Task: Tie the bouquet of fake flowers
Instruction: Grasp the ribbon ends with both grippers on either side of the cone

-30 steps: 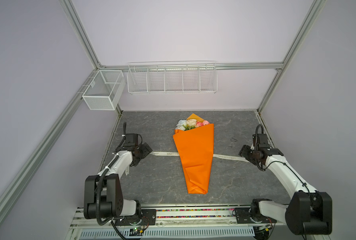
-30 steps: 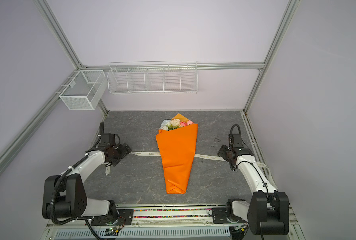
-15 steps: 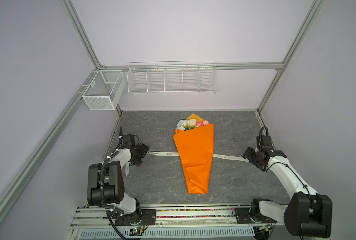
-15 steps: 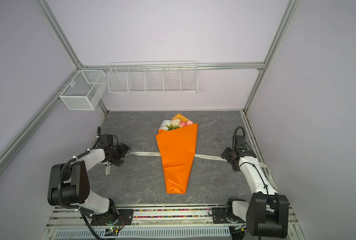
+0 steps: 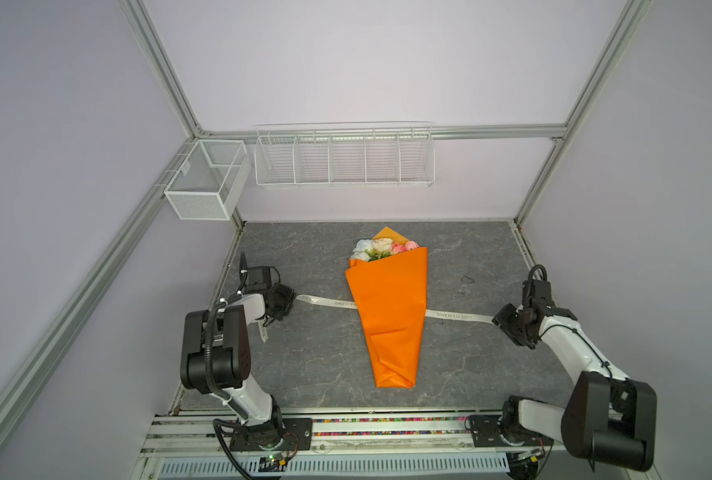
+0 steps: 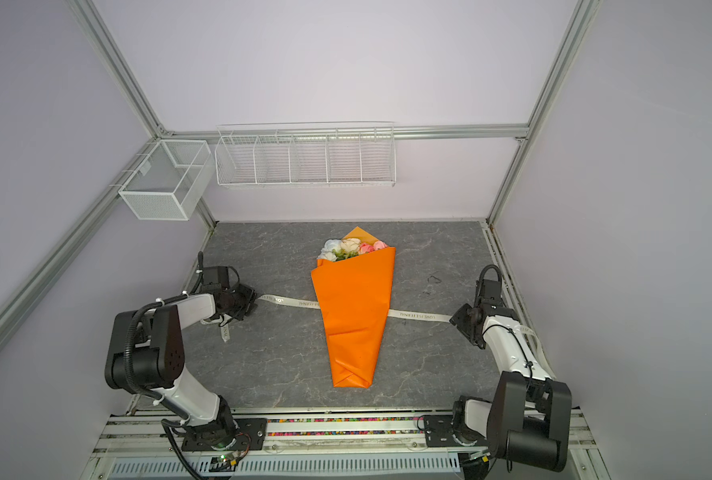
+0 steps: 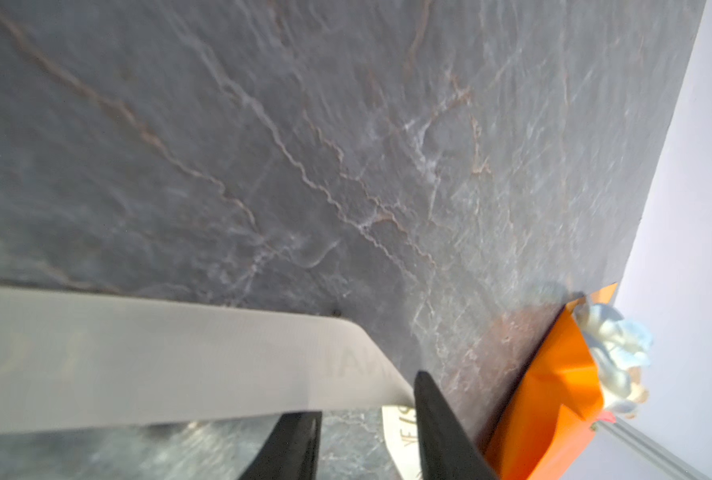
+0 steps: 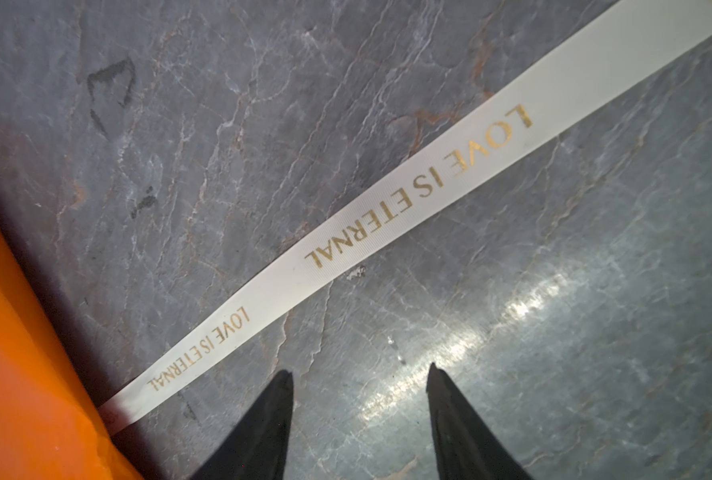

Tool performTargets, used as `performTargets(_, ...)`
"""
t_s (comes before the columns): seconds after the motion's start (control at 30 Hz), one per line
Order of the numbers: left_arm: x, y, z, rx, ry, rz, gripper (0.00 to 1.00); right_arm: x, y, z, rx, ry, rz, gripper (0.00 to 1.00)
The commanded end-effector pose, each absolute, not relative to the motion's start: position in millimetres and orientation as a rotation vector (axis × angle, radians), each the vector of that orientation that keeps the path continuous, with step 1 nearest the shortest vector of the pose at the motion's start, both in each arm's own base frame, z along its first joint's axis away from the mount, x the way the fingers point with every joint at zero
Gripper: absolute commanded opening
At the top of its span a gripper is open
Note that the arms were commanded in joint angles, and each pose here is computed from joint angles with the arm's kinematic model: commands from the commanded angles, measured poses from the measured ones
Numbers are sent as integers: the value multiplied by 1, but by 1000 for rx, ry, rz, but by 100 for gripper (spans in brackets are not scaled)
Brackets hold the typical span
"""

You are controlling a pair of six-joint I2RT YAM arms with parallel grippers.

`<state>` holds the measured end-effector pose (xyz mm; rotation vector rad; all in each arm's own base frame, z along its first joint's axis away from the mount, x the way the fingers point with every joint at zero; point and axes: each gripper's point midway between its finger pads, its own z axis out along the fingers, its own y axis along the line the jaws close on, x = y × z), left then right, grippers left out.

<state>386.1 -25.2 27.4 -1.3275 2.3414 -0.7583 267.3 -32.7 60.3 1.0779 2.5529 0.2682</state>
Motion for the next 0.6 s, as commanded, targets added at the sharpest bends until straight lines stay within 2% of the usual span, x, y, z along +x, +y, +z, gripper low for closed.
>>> performTargets(0.0, 369, -26, -1, -1413, 2401, -709, 23, 271, -29, 58, 1104, 2541, 333, 54)
performTargets(0.13, 378, -28, 7, -1370, 2374, -755, 0, 268, -33, 56, 1151, 2534, 327, 55)
performTargets(0.33, 385, -29, 31, -1288, 2330, -783, 0, 263, -54, 48, 1235, 2529, 221, 63)
performTargets(0.57, 382, -29, 62, -1194, 2299, -789, 0, 278, -88, 35, 1262, 2598, 169, 64)
